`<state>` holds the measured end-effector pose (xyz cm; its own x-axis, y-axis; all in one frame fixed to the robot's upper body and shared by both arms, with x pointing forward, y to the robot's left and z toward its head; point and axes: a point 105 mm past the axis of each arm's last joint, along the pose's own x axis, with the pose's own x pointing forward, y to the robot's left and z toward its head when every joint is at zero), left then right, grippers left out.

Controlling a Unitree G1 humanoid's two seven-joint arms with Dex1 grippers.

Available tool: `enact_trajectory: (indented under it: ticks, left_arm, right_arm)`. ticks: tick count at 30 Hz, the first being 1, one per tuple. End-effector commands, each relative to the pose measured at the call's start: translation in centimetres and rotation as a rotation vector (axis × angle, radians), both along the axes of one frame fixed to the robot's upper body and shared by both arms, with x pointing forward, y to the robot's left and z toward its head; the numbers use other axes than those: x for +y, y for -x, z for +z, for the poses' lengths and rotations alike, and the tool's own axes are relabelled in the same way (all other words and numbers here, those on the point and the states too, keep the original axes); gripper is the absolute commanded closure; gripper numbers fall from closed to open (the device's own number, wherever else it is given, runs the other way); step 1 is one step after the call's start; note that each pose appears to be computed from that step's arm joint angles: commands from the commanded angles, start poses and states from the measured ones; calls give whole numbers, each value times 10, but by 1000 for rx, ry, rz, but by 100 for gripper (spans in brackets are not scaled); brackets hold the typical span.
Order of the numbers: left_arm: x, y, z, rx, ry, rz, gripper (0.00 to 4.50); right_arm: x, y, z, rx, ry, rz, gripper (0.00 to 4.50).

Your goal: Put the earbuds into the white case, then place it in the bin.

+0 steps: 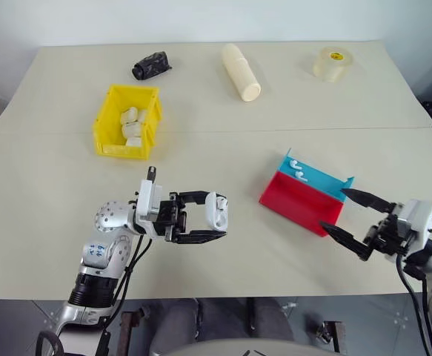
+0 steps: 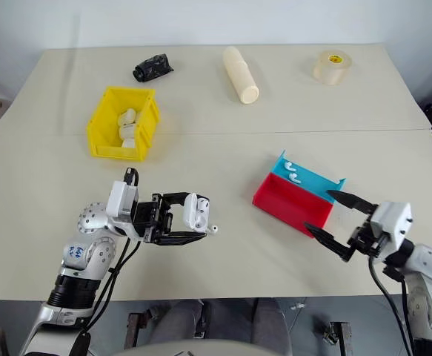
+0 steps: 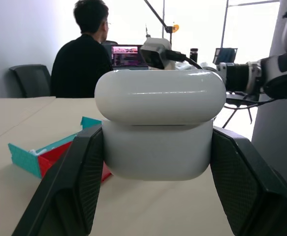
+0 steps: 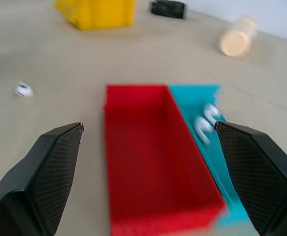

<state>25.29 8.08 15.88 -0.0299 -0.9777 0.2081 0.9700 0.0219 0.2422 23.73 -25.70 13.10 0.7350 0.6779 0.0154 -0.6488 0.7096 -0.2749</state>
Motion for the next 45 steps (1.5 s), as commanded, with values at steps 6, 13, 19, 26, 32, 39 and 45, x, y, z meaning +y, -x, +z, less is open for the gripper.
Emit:
enact_trajectory:
  ticks: [6, 13, 19, 26, 32, 39, 45]
  left_arm:
    - [0, 4, 7, -50, 13, 40, 170]
    - [-3, 1, 9, -63, 22, 71, 170]
    - [-6, 1, 10, -69, 23, 66, 170]
    - [-14, 5, 13, -72, 29, 17, 170]
    - [-19, 8, 12, -71, 23, 2, 170]
    - [-20, 8, 13, -74, 23, 16, 170]
    - [-21, 7, 14, -77, 27, 26, 170]
  right_arm:
    - [3, -7, 22, -71, 70, -3, 2]
    - [29, -38, 49, 85, 120, 40, 2]
    - [26, -72, 52, 337, 355, -76, 2]
    - [25, -110, 57, 482, 482, -148, 2]
    - [37, -130, 51, 503, 572, -92, 2]
    - [47, -143, 42, 522, 605, -31, 2]
    - [47, -144, 31, 555, 651, -11, 2]
